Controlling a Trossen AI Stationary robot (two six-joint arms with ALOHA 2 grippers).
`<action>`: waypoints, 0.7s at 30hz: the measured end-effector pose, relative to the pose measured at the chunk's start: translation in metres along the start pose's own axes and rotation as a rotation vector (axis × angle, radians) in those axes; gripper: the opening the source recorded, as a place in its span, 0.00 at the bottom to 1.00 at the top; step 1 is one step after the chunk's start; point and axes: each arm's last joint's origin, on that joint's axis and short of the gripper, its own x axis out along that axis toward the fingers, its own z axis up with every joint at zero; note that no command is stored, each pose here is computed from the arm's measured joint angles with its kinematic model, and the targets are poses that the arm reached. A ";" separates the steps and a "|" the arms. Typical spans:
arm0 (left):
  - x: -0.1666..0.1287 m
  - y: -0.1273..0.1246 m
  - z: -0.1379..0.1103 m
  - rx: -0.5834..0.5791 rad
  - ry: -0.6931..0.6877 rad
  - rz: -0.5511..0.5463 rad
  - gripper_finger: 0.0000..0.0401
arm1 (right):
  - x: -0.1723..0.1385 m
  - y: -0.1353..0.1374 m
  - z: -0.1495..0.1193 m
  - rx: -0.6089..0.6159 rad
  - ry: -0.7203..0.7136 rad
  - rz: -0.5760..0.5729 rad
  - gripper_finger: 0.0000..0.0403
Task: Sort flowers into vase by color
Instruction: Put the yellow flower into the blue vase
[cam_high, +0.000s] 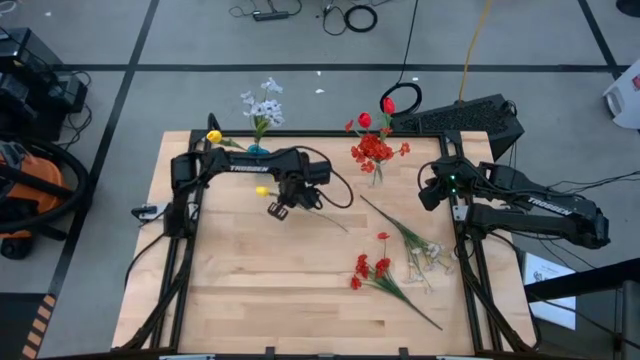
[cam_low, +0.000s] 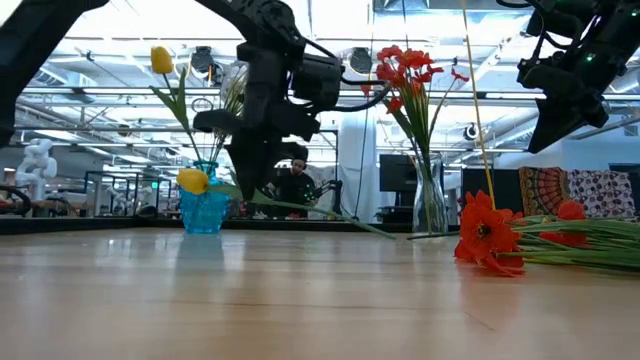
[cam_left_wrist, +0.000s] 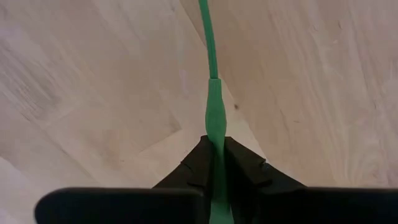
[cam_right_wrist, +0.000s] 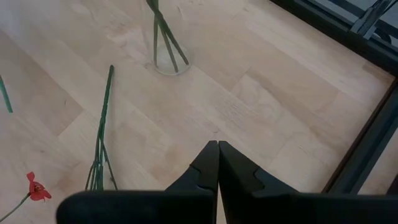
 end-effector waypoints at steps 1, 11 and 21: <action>0.000 0.002 -0.002 -0.005 -0.001 0.000 0.09 | 0.000 0.000 0.000 0.000 0.000 0.000 0.00; 0.012 -0.009 0.012 0.196 -0.027 0.035 0.01 | 0.000 0.000 0.000 0.000 -0.001 -0.002 0.00; 0.052 -0.027 0.006 0.262 0.143 0.121 0.03 | 0.000 0.000 0.000 -0.004 0.000 -0.002 0.00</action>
